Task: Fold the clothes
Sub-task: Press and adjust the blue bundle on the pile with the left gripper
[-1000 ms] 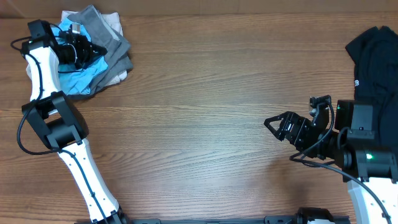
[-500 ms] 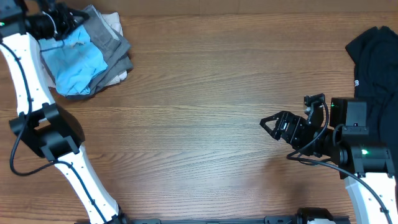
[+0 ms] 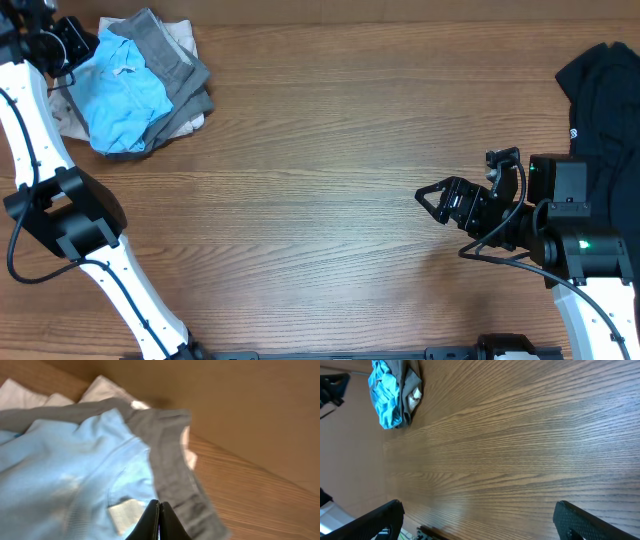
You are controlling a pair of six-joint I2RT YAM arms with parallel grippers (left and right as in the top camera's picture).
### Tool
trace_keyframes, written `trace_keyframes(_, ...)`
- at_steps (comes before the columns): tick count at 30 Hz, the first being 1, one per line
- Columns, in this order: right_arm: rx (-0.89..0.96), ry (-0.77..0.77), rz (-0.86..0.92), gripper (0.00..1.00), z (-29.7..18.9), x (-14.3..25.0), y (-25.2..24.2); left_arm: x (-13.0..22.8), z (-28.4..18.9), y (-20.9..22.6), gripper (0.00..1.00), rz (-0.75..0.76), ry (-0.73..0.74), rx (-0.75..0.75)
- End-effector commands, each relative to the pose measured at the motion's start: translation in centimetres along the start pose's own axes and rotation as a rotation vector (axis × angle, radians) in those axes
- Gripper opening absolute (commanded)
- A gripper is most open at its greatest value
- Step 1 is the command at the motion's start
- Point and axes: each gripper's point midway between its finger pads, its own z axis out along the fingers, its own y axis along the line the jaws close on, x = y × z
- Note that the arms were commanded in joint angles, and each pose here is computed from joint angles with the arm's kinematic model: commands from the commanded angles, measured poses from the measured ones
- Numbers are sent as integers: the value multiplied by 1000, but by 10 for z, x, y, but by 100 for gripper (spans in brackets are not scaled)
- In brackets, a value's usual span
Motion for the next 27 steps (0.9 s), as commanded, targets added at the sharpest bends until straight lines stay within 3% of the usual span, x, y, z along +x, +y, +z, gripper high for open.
trace_keyframes(1,-9,-9,-14,100,-1,-2,4,30,40,30,4,-24,83,-9)
trace_keyframes(8,-10,-11,-16,100,-1,-3,5,70,83,69,4,-137,173,4)
trace_keyframes(13,-10,-10,-15,100,-1,-3,5,70,81,51,4,-179,183,184)
trace_keyframes(17,-31,0,-16,100,-1,-1,8,49,56,34,4,-239,155,285)
trace_keyframes(27,-35,16,-11,100,-2,3,8,-1,-53,-55,4,-111,63,502)
